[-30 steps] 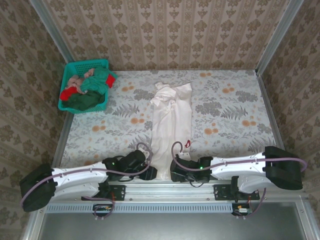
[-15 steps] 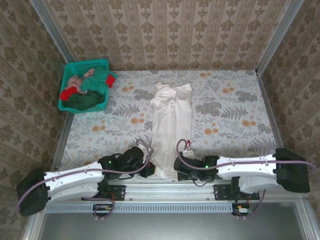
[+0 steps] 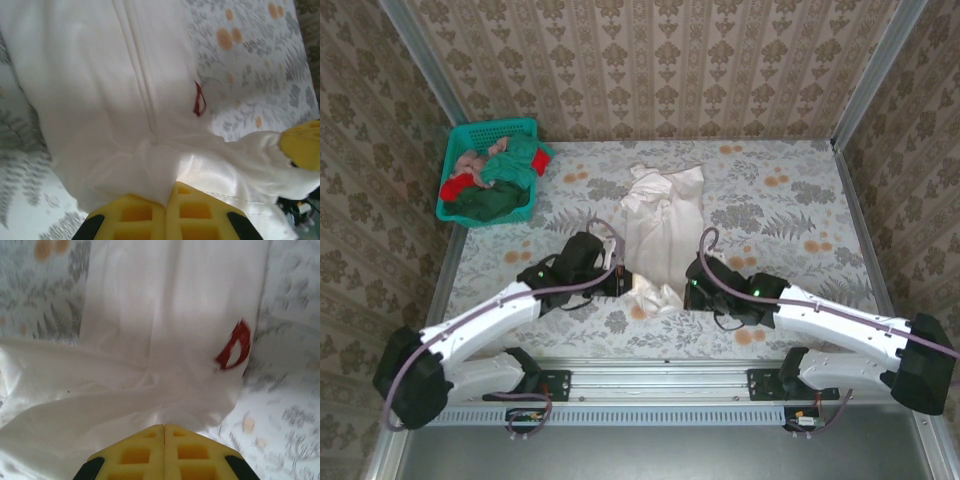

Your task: Fold and stack the t-shirts

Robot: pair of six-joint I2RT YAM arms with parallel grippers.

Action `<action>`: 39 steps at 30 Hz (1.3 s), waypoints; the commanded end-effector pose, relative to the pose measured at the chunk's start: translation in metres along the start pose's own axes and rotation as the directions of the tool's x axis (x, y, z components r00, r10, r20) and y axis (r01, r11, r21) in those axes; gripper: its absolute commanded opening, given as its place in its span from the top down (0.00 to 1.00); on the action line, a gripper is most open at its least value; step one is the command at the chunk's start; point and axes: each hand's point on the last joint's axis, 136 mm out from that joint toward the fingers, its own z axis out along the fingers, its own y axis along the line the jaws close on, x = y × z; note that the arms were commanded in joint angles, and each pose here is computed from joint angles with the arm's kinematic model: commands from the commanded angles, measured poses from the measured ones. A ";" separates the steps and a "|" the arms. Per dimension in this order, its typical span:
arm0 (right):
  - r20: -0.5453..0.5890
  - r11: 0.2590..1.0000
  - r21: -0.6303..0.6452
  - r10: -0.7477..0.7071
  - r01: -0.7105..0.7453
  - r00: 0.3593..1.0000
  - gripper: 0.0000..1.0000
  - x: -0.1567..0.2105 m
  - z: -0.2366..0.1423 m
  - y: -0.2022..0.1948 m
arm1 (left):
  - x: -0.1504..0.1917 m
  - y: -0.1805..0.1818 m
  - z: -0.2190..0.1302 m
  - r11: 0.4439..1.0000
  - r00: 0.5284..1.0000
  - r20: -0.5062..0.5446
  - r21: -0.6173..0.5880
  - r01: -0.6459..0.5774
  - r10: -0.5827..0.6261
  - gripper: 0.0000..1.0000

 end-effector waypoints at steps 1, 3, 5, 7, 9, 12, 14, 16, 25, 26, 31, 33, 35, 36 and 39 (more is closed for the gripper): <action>-0.004 0.999 0.012 -0.046 0.046 0.999 1.00 -0.026 0.004 -0.003 | -0.029 0.002 0.002 0.999 0.999 -0.014 0.019 -0.035 0.035 1.00; 0.016 0.999 -0.003 -0.038 0.038 0.999 1.00 -0.046 0.011 0.003 | -0.047 0.003 0.009 0.999 0.999 -0.023 0.029 -0.035 0.036 1.00; 0.007 0.999 0.019 -0.036 0.036 0.999 1.00 -0.059 0.018 0.000 | -0.063 0.003 0.015 0.998 0.999 -0.032 0.044 -0.035 0.037 1.00; 0.012 0.998 0.046 -0.036 0.035 0.999 1.00 -0.073 0.024 -0.006 | -0.076 0.007 0.023 0.998 0.998 -0.049 0.050 -0.023 0.025 1.00; 0.007 0.999 0.049 -0.023 0.022 1.000 1.00 -0.086 0.031 -0.011 | -0.086 0.011 0.033 0.998 0.997 -0.073 0.065 -0.010 0.015 1.00; -0.028 0.998 0.064 -0.020 0.022 0.999 1.00 -0.102 0.049 -0.019 | -0.102 0.024 0.047 0.998 0.996 -0.085 0.055 0.016 -0.012 0.97; -0.050 0.998 0.066 -0.016 0.019 0.999 1.00 -0.113 0.060 -0.022 | -0.111 0.031 0.056 0.997 0.995 -0.099 0.066 0.033 -0.026 0.99; -0.081 0.998 0.053 -0.014 0.019 0.997 1.00 -0.121 0.073 -0.023 | -0.119 0.038 0.067 0.995 0.992 -0.114 0.077 0.058 -0.049 0.99; -0.146 0.997 0.044 -0.048 0.055 0.988 1.00 -0.152 0.125 -0.043 | -0.150 0.075 0.095 0.984 0.981 -0.145 0.105 0.141 -0.125 1.00; -0.152 0.997 0.052 -0.048 0.056 0.987 1.00 -0.153 0.128 -0.047 | -0.153 0.079 0.096 0.983 0.981 -0.141 0.106 0.151 -0.136 1.00; -0.169 0.997 0.069 -0.007 0.019 0.986 0.97 -0.160 0.146 -0.066 | -0.159 0.086 0.107 0.980 0.977 -0.158 0.115 0.163 -0.144 0.92; -0.170 0.998 0.060 -0.018 0.029 0.985 0.84 -0.164 0.149 -0.065 | -0.159 0.088 0.112 0.978 0.975 -0.168 0.122 0.169 -0.147 0.83; -0.155 0.998 0.050 -0.021 0.029 0.988 0.84 -0.174 0.142 -0.060 | -0.163 0.087 0.107 0.979 0.978 -0.158 0.126 0.158 -0.138 0.80; -0.141 0.998 0.048 -0.028 0.035 0.990 0.81 -0.180 0.136 -0.058 | -0.167 0.085 0.103 0.981 0.981 -0.147 0.125 0.148 -0.129 0.74; -0.079 0.992 0.116 -0.045 0.054 0.996 0.70 -0.192 0.104 -0.059 | -0.178 0.087 0.085 0.985 0.987 -0.111 0.110 0.132 -0.120 0.65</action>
